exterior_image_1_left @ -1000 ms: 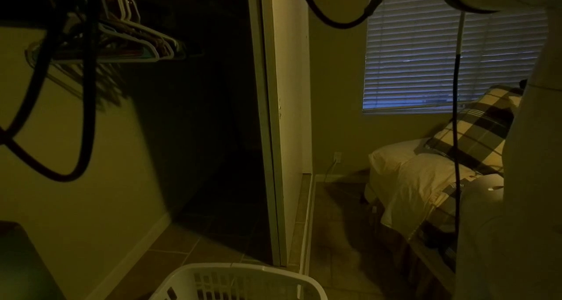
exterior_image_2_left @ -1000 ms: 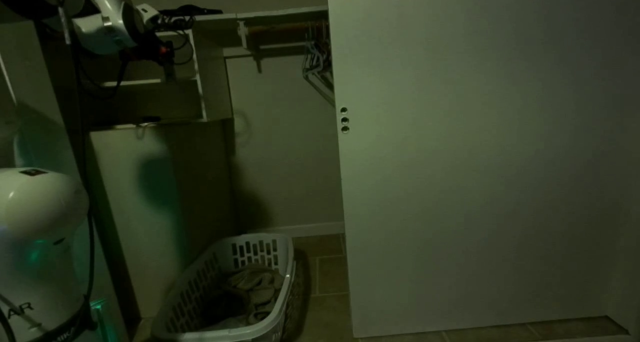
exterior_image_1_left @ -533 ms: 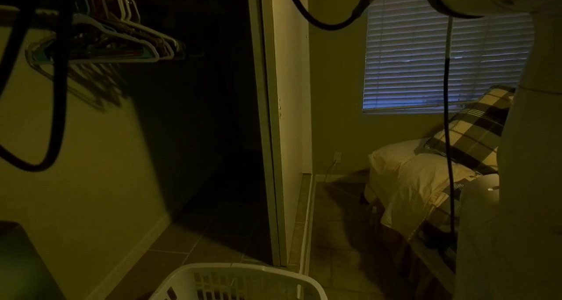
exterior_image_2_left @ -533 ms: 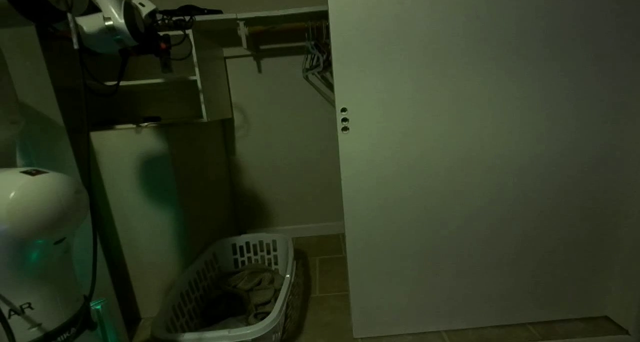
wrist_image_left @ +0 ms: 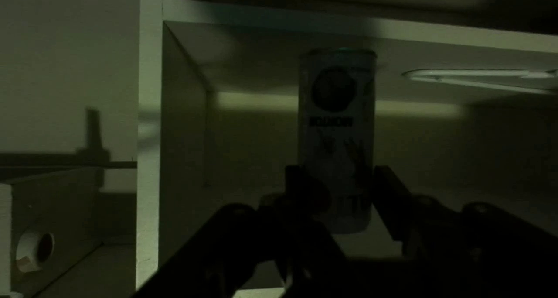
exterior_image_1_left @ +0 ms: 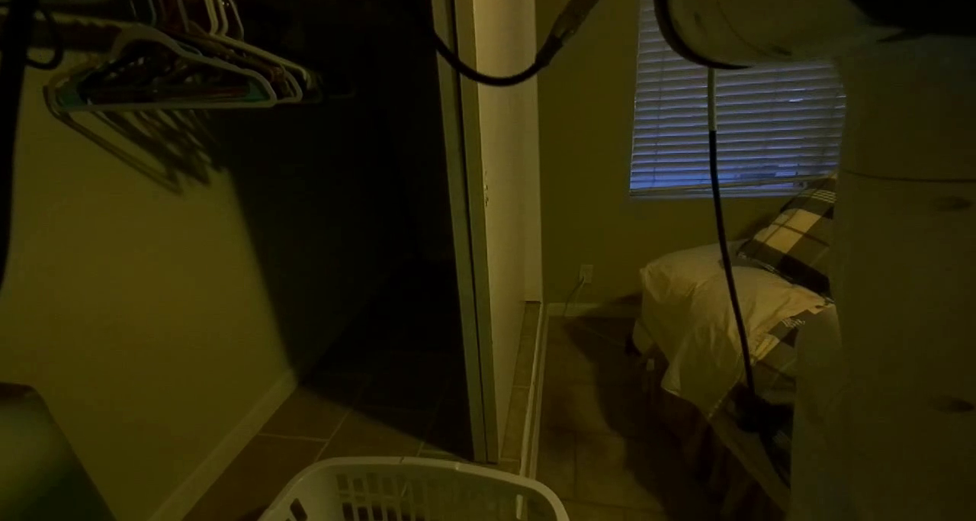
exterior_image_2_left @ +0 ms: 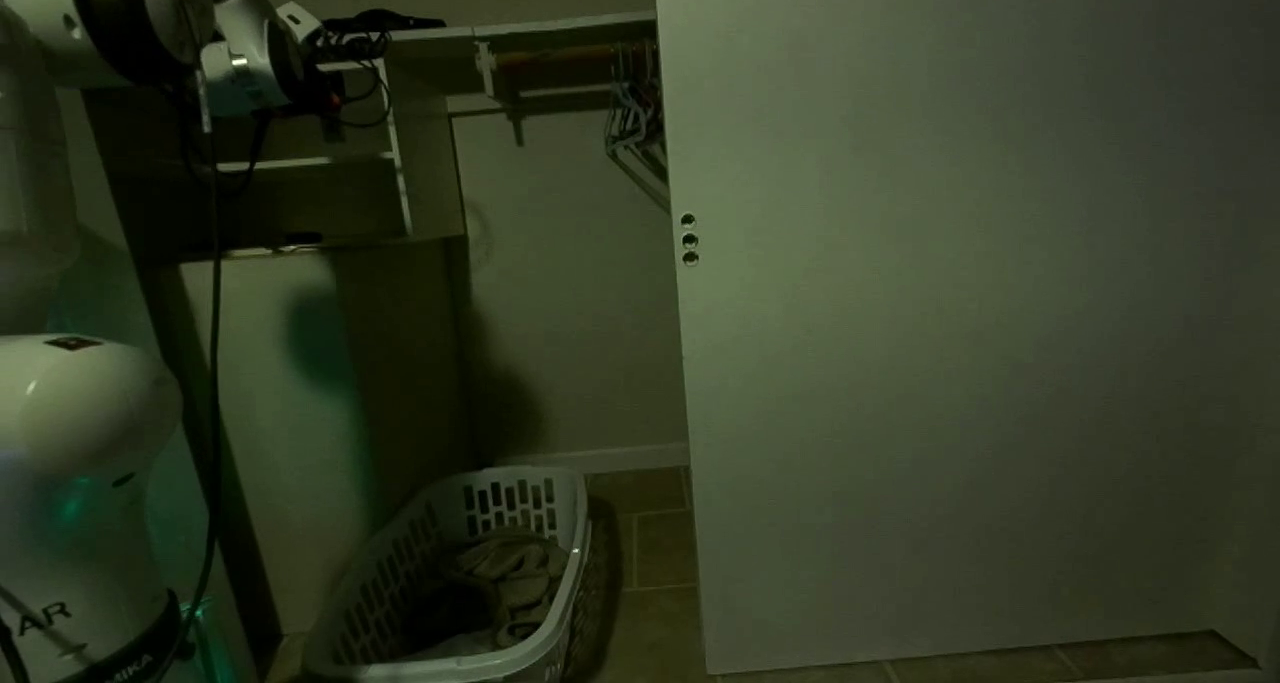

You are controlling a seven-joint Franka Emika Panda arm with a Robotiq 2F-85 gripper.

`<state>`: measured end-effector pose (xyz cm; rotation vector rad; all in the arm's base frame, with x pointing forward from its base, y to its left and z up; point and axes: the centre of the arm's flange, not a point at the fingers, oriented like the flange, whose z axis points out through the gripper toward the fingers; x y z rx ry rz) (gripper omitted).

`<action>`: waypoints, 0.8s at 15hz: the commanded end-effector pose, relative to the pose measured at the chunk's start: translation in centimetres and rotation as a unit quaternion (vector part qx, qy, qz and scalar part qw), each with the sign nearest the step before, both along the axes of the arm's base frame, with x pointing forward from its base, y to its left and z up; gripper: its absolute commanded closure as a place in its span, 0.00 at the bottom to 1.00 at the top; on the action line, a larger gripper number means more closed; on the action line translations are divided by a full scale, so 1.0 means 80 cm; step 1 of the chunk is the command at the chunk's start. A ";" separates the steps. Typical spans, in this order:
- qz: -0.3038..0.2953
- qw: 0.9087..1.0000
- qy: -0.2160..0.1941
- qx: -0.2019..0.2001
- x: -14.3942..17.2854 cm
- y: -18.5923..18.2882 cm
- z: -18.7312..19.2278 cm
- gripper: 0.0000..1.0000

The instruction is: Remove the black object from the bottom shelf and put it on the top shelf

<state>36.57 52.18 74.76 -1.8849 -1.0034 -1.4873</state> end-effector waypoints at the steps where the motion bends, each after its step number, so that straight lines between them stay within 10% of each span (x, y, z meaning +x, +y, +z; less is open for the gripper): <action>1: 0.012 0.999 -0.026 0.015 0.021 0.037 0.004 0.79; 12: 0.010 0.999 -0.034 0.023 0.054 0.071 -0.018 0.79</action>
